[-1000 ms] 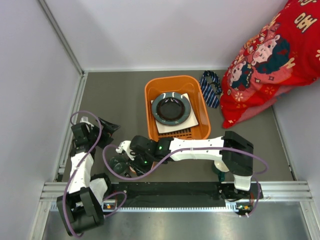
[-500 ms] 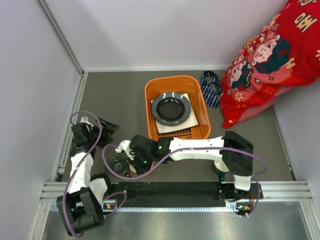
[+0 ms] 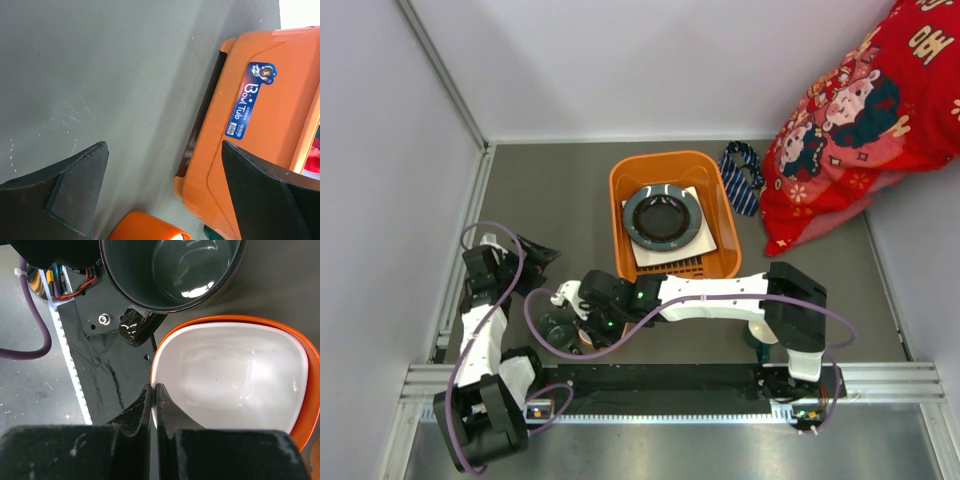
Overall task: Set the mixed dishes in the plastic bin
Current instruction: Pick up the bowl from the center of the board.
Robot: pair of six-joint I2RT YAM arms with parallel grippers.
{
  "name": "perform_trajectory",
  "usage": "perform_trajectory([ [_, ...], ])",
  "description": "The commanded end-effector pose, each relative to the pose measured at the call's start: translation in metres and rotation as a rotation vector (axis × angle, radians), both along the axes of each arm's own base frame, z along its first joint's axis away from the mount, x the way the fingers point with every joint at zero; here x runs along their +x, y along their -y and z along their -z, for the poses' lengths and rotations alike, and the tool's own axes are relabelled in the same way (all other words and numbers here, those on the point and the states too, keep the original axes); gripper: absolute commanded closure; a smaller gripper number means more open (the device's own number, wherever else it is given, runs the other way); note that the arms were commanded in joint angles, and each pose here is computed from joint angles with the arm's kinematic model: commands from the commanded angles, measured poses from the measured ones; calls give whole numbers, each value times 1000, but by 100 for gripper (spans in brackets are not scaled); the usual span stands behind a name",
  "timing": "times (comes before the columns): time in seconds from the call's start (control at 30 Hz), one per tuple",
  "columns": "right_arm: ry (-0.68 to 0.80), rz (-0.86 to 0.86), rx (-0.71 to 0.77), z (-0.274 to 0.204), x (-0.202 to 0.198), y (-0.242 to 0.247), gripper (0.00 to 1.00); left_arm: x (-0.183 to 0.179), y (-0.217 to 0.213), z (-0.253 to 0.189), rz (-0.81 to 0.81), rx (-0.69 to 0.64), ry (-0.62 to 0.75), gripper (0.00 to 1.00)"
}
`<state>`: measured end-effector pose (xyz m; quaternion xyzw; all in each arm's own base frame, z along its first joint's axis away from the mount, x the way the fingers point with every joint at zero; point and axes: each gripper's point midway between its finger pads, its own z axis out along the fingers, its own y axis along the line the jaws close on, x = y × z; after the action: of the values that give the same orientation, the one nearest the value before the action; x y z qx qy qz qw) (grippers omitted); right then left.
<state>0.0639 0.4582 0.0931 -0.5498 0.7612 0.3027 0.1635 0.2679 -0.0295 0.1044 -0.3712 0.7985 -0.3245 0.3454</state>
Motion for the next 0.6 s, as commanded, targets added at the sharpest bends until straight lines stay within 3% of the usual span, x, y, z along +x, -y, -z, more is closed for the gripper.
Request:
perform_trajectory([
  [0.0,46,0,107,-44,-1,-14,100,6,-4,-4,-4,22,38,1],
  [0.57,82,50,174,-74,7,-13,100,6,-4,-4,-1,20,39,1],
])
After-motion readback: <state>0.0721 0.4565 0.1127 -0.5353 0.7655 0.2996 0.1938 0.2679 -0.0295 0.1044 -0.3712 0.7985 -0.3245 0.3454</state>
